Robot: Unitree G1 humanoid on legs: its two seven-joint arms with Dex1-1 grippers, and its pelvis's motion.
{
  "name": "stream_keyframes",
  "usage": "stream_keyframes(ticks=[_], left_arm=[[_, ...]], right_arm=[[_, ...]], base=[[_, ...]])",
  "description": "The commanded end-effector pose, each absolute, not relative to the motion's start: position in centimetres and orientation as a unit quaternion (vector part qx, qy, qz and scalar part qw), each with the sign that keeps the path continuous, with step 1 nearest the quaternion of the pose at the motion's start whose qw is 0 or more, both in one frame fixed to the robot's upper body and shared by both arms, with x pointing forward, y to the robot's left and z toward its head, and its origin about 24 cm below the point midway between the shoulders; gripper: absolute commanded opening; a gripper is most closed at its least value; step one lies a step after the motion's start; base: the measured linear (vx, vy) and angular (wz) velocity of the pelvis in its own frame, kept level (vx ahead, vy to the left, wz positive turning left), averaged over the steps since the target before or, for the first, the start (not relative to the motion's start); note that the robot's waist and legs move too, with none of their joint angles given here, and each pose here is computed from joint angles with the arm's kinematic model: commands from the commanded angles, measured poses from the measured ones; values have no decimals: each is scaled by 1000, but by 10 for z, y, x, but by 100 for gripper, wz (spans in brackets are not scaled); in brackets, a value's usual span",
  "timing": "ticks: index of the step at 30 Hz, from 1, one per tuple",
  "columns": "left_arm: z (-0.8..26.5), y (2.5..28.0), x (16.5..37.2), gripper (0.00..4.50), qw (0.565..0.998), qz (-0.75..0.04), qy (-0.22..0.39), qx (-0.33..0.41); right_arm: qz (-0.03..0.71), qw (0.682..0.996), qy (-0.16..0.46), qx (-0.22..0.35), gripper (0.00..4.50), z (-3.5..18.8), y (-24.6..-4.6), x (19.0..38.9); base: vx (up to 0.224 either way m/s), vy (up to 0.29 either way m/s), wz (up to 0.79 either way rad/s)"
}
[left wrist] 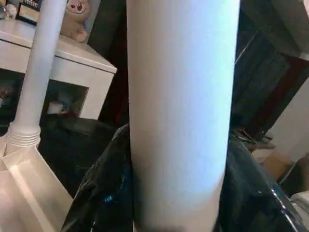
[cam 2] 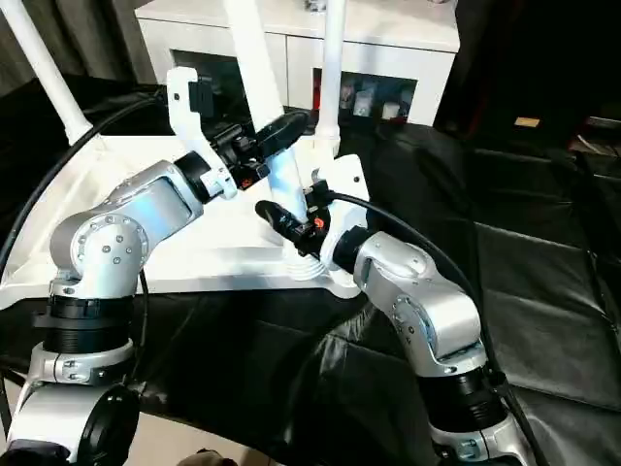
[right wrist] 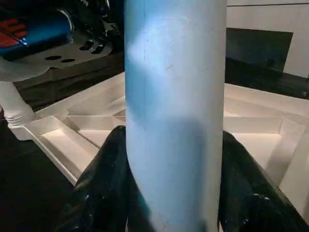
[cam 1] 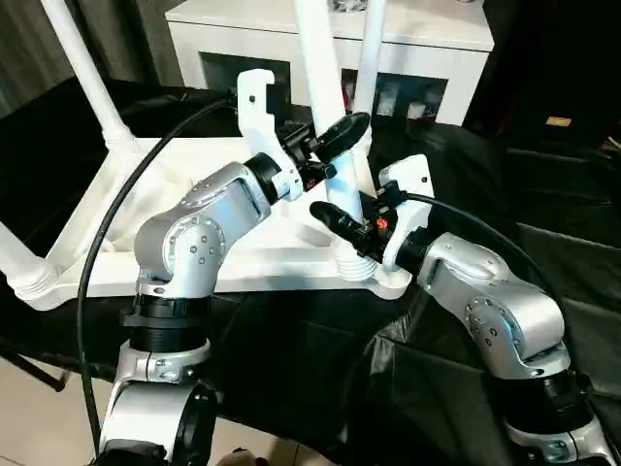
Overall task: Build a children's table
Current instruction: Insert table leg to table base
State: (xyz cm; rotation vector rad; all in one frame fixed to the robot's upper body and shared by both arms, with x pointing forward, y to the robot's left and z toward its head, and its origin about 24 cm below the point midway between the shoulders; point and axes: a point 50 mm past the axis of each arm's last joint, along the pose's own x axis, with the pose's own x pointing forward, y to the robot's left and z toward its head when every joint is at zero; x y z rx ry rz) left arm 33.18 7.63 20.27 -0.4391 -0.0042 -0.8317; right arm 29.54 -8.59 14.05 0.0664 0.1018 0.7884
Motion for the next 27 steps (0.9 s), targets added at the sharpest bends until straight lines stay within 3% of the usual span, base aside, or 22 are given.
stream_keyframes(ticks=[1,8,11,14,16,18,23,24,27], left_arm=[[204,79,334,184,892,-400,-4,-210],[205,84,326,183,854,-469,4,-224],[204,89,321,183,826,-523,12,-209],[216,97,313,183,771,-598,-13,-219],[219,100,310,183,751,-621,-20,-223],[225,106,308,183,727,-646,-30,-233],[229,112,313,183,715,-651,-41,-251],[229,112,314,183,714,-652,-41,-252],[228,112,314,183,714,-653,-40,-251]], right_arm=[[405,914,14,29,254,154,-82,293],[434,899,11,56,299,160,-86,290],[496,864,31,76,326,162,-91,283],[574,809,71,100,348,161,-104,271],[588,798,81,103,369,161,-109,268],[611,779,93,109,369,161,-115,264],[634,757,117,107,369,159,-120,260],[634,756,122,110,335,158,-119,260],[634,755,128,111,329,156,-118,261]], base=[[0,0,0],[0,0,0],[0,0,0],[0,0,0],[0,0,0],[0,0,0],[0,0,0],[0,0,0],[0,0,0]])
